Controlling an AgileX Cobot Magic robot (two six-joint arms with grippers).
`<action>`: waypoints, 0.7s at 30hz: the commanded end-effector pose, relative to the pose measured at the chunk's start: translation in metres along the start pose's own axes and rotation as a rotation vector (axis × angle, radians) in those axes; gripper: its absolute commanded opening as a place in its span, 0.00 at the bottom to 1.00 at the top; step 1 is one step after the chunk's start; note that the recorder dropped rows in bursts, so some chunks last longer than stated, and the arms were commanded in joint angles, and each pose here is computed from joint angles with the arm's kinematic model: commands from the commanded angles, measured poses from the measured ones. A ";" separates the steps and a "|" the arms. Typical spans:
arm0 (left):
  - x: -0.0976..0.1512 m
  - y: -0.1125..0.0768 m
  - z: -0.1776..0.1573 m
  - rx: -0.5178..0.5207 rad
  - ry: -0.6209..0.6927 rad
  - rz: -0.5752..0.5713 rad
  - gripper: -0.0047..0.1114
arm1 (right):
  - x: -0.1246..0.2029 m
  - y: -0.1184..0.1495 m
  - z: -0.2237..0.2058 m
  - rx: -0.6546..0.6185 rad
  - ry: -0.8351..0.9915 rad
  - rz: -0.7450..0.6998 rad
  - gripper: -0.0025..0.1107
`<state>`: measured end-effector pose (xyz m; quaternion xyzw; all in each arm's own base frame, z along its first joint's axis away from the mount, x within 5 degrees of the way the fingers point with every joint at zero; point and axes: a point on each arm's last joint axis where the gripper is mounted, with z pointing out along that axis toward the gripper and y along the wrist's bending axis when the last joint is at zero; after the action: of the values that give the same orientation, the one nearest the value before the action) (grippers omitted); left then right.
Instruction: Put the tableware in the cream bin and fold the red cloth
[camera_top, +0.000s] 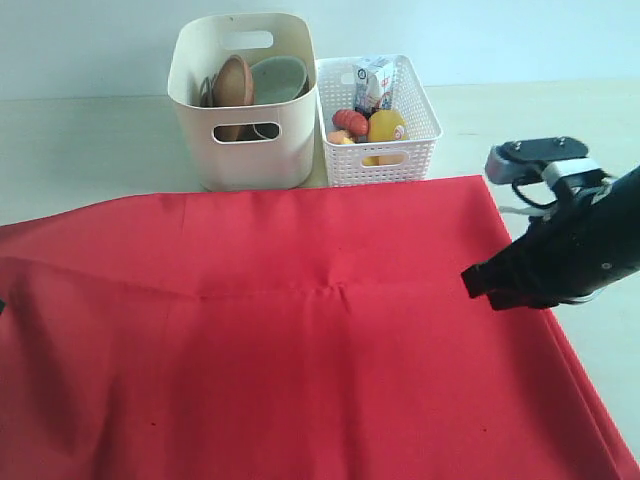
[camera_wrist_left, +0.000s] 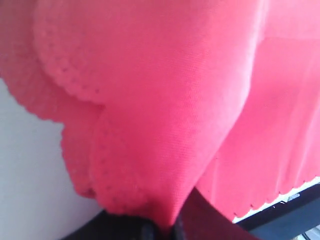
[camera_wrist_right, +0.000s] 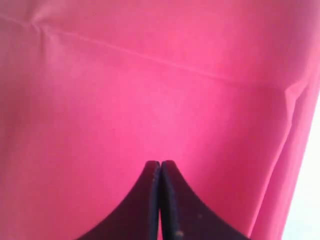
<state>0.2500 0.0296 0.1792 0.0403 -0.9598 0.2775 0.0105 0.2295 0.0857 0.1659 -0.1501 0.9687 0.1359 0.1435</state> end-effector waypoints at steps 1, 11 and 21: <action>0.000 -0.014 -0.018 0.045 -0.025 0.015 0.04 | -0.001 0.003 0.026 0.047 0.040 -0.034 0.02; -0.014 -0.046 -0.036 0.193 -0.149 -0.004 0.04 | 0.006 0.006 0.062 0.071 0.120 -0.050 0.02; -0.008 -0.091 -0.006 0.203 -0.019 0.091 0.04 | 0.007 0.003 0.072 0.083 0.129 -0.035 0.02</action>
<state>0.2654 -0.0288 0.2295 0.0062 -0.9326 0.3601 -0.0236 0.2406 0.1099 0.1084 -0.1670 0.9765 0.0911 0.1010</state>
